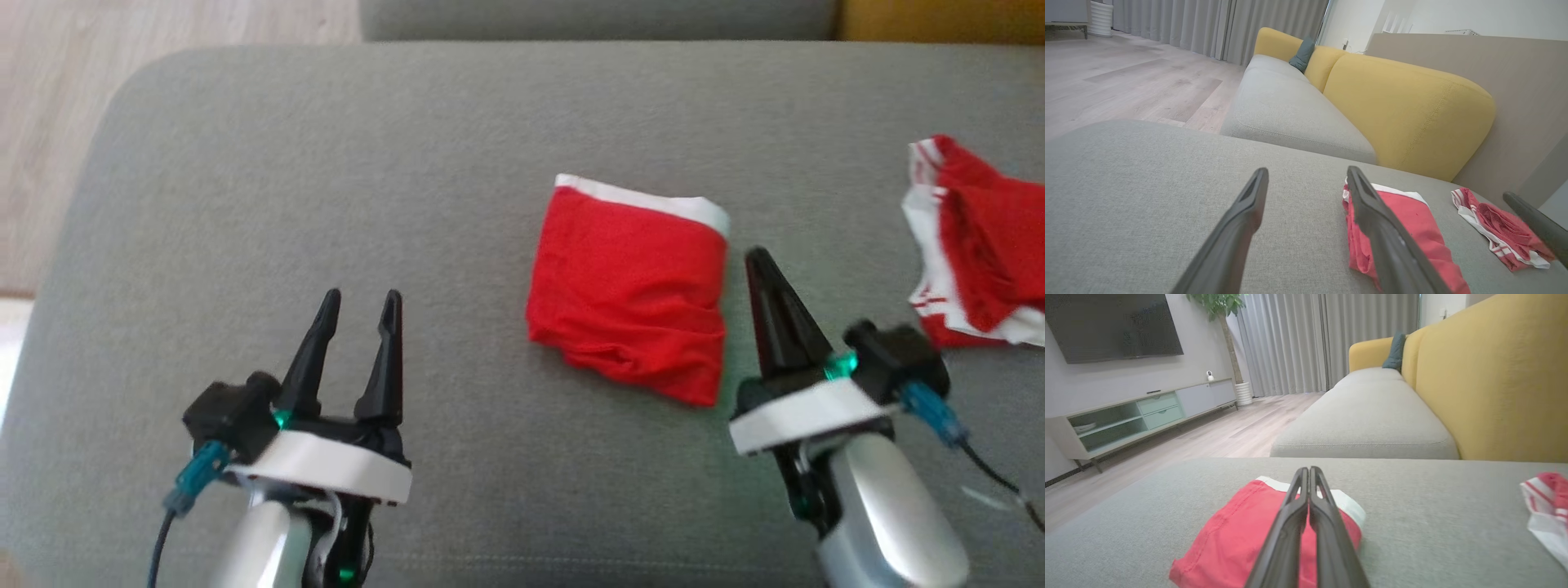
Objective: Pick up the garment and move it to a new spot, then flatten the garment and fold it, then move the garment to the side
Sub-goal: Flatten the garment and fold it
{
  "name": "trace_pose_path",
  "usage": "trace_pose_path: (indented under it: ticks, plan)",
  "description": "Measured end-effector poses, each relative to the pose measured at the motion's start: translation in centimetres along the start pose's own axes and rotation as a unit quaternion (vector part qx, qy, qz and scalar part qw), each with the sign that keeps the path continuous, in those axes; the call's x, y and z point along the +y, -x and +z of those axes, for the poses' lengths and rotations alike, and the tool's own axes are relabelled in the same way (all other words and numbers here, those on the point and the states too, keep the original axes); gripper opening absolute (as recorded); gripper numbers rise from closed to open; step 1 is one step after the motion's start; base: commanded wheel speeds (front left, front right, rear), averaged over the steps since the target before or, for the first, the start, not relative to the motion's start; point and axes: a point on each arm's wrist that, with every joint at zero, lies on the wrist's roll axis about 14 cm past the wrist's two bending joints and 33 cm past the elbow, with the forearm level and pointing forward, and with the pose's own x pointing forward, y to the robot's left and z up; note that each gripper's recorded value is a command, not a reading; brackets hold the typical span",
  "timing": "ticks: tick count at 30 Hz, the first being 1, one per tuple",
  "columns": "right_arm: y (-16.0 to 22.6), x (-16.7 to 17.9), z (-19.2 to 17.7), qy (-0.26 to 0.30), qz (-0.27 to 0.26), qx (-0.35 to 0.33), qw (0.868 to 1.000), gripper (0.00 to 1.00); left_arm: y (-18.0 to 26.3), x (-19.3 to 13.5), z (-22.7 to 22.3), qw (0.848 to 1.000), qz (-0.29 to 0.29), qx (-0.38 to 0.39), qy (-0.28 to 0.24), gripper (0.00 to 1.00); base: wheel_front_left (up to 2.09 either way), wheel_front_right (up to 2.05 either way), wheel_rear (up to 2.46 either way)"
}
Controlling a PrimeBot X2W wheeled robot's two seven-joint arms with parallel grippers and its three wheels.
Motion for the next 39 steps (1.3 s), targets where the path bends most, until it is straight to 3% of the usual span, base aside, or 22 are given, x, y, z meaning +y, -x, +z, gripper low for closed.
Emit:
trace_pose_path:
  ticks: [13, 24, 32, 39]
  plan:
    - [-7.0, 2.3, -7.0, 0.016, 0.060, 0.103, 0.993, 0.00, 0.0, 4.2, -1.1, 0.998, 0.059, 0.019, -0.006, 1.00, 0.00, 0.00, 0.00]
    - [-8.5, 2.3, -12.7, 0.017, 0.069, 0.190, 0.979, 0.00, -0.3, 6.2, -1.8, 0.996, 0.084, 0.031, -0.013, 1.00, 0.00, 0.00, 0.00]
    - [-8.8, 2.2, -11.8, 0.005, 0.065, 0.187, 0.980, 0.00, -1.0, 5.6, -1.3, 0.997, 0.072, 0.023, -0.013, 1.00, 0.00, 0.00, 0.00]
    - [-8.5, 1.5, -5.9, -0.001, 0.050, 0.101, 0.994, 0.00, -1.6, 3.7, 0.1, 0.999, 0.044, 0.000, -0.007, 1.00, 0.00, 0.00, 0.00]
